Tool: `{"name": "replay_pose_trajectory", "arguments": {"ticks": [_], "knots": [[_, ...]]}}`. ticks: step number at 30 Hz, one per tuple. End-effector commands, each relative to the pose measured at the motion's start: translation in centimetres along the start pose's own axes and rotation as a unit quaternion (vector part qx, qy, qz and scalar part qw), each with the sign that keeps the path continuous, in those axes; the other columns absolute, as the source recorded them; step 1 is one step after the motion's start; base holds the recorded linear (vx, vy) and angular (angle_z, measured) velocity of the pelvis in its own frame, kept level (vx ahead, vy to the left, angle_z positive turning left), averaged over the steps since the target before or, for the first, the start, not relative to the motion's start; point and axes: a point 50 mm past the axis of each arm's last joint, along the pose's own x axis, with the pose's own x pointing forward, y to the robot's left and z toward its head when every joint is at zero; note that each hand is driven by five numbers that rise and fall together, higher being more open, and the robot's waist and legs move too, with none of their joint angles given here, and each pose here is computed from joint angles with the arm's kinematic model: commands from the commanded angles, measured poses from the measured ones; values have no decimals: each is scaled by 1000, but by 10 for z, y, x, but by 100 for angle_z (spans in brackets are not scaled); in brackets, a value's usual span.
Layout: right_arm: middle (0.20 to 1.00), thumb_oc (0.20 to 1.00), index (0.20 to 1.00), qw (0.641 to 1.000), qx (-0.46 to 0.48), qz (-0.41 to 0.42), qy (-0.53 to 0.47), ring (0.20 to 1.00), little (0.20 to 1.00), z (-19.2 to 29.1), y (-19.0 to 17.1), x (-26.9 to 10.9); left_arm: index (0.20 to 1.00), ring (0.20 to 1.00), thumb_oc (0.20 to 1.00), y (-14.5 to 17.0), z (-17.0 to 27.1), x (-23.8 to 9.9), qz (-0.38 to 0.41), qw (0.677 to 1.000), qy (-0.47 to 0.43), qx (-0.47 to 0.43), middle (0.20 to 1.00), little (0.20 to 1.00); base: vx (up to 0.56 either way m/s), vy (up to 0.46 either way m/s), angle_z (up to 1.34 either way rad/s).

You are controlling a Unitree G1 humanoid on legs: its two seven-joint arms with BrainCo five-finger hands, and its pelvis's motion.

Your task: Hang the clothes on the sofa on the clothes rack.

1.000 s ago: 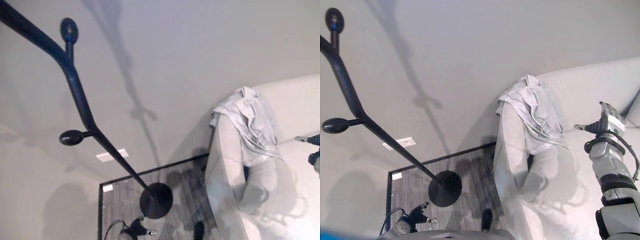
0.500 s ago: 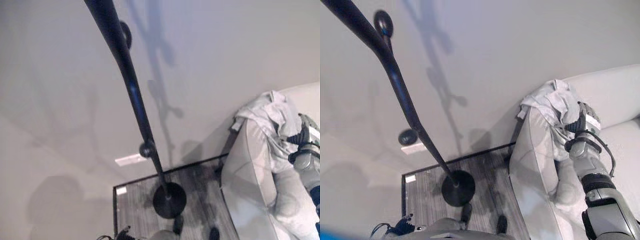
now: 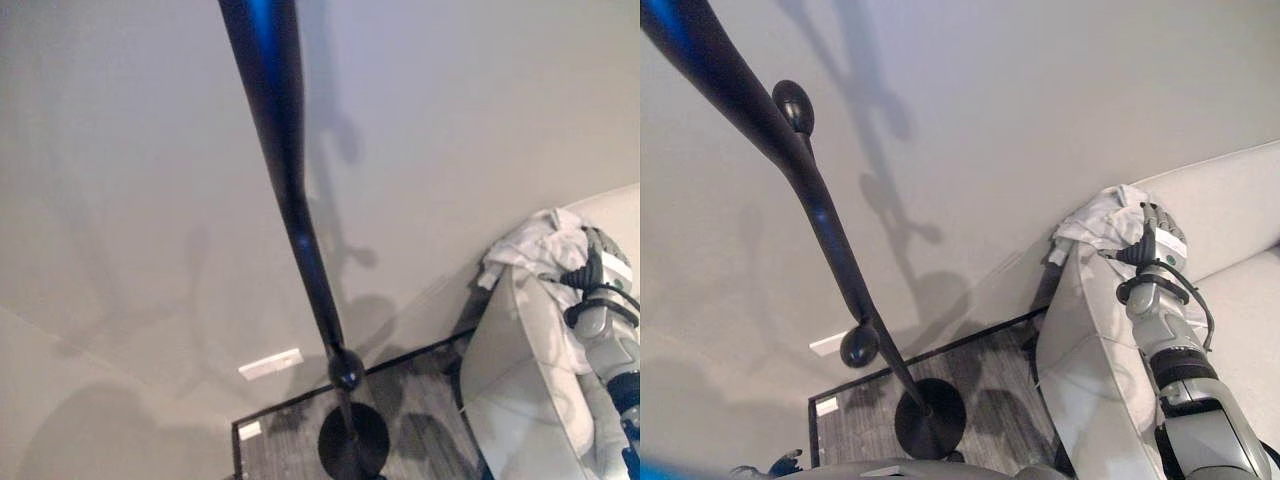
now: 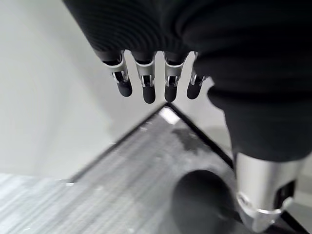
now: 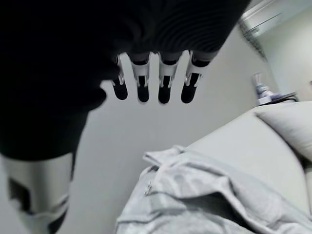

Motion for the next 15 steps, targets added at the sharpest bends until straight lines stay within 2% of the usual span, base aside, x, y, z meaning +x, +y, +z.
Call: {"name": "replay_pose_trajectory", "arguments": {"ticks": [1, 5, 8, 10, 15], "knots": [[1000, 1000, 1000, 997, -47, -66, 19, 1000, 1000, -21, -37, 13, 1000, 1000, 1000, 6, 28, 4, 20, 998, -51, 24, 1000, 1000, 198, -309, 95], [1000, 1000, 1000, 993, -48, -70, 80, 1000, 1000, -66, -39, -13, 1000, 1000, 1000, 3, 40, 4, 24, 997, -73, 25, 1000, 1000, 186, -369, 96], [1000, 1000, 1000, 989, -69, -67, 111, 1000, 1000, -85, -36, -24, 1000, 1000, 1000, -2, 37, 4, 16, 996, -70, 44, 1000, 1000, 58, -185, 30], [1000, 1000, 1000, 986, -97, -60, 118, 1000, 1000, -94, -36, -28, 1000, 1000, 1000, -5, 33, 3, 10, 996, -66, 55, 1000, 1000, 43, -133, 28], [1000, 1000, 1000, 985, -77, -65, 138, 1000, 1000, -100, -34, -28, 1000, 1000, 1000, -13, 22, 1, -2, 997, -51, 64, 1000, 1000, 39, -115, 33]]}}
